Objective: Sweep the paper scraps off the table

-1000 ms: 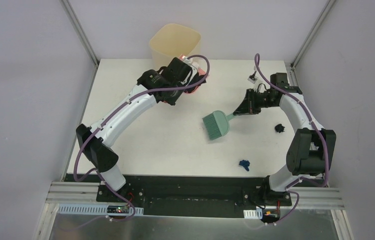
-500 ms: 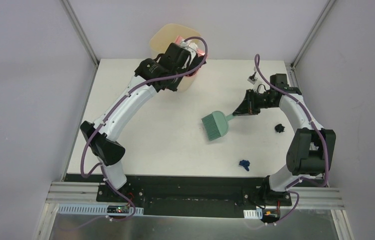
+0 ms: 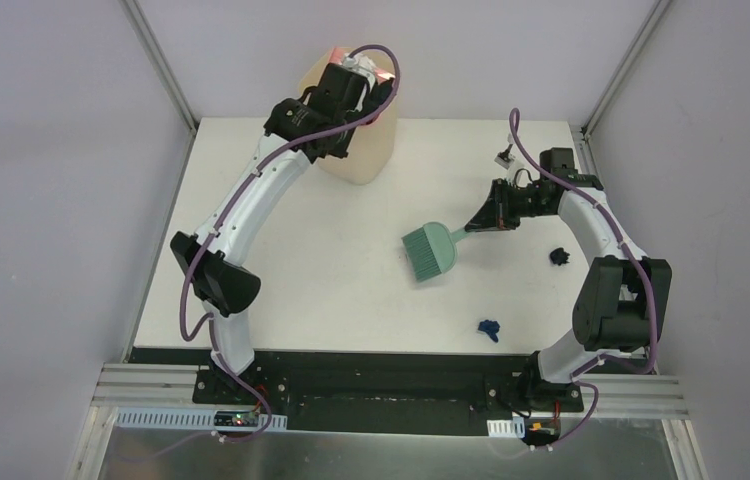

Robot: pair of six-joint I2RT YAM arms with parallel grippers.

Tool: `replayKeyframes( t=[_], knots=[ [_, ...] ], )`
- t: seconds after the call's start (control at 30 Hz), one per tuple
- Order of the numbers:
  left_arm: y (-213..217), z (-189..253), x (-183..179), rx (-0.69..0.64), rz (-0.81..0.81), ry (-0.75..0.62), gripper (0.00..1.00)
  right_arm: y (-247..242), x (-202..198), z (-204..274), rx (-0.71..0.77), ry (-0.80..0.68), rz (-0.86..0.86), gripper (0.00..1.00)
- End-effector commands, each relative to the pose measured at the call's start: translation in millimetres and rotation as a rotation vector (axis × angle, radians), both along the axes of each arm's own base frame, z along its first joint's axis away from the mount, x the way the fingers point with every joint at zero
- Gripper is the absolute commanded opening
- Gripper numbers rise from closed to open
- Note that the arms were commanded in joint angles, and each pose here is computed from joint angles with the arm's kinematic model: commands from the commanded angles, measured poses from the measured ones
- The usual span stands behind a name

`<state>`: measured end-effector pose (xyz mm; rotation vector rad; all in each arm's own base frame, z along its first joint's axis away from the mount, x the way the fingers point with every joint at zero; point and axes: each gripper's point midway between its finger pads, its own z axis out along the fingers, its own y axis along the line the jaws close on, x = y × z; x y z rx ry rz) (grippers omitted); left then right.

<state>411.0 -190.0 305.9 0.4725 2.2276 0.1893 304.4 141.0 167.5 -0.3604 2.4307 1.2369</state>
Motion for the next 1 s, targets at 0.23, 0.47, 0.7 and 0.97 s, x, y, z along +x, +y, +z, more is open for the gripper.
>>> replayKeyframes(
  t=[0.23,0.47,0.7,0.97],
  knots=[
    [30.7,27.1,39.8,0.058,0.07,-0.134,0.12,3.5,-0.4,18.2,0.028,-0.088,0.03,0.0],
    [49.5,26.3,68.3,0.136,0.134,-0.195,0.12,4.3,-1.7,19.2,0.035,-0.083,0.035,0.0],
    [62.0,19.8,84.0,0.187,0.156,-0.205,0.12,4.2,-1.6,14.6,0.035,-0.069,0.044,0.0],
    [83.0,30.6,101.3,0.422,0.168,-0.278,0.12,3.2,-0.9,14.4,0.025,-0.067,0.043,0.0]
  ],
)
